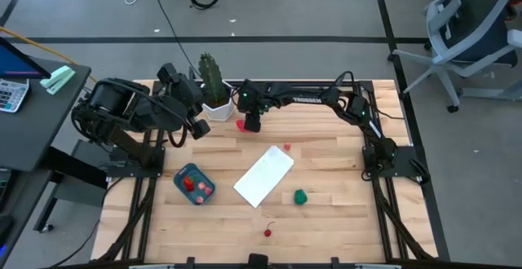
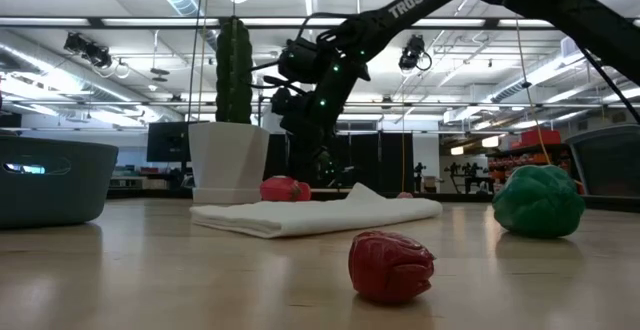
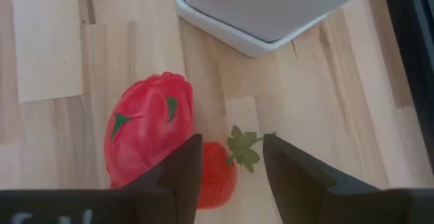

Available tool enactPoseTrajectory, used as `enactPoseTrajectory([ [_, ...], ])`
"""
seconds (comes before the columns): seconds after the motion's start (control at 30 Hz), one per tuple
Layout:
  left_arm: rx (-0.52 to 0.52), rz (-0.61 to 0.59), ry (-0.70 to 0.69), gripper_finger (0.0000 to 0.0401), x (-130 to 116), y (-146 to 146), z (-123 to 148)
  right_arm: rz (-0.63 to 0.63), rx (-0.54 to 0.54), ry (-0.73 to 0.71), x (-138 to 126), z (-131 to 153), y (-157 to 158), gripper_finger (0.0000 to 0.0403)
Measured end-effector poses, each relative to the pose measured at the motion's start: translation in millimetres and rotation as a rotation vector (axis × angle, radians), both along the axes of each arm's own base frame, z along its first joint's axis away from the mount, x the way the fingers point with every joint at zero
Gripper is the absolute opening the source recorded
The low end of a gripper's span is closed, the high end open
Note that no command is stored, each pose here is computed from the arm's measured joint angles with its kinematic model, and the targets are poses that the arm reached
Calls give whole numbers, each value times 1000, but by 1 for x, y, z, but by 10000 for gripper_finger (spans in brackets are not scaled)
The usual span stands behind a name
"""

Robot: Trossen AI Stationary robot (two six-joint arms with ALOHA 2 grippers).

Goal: Pick and placing Produce into tupperware
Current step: Put the strawberry into the blue bin

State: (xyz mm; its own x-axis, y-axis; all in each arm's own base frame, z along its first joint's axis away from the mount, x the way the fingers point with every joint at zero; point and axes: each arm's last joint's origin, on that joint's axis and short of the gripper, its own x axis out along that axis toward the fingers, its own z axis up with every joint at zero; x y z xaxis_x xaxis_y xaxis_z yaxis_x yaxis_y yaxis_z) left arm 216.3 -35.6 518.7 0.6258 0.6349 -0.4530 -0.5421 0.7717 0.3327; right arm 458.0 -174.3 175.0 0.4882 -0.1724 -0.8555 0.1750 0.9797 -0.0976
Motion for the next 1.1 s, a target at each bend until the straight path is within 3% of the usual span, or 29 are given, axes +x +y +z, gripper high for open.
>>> enactPoseTrajectory([
  [0.27, -3, 2, -3, 62, 0, 0, 0, 21, -42, 27, 1, -1, 6, 151],
  [0.7, -4, 3, -4, 56, 0, 0, 0, 66, -116, 24, 6, 1, 12, 71],
  [1.1, -4, 3, -4, 57, 0, 0, 0, 105, -133, 45, 5, 0, 12, 41],
])
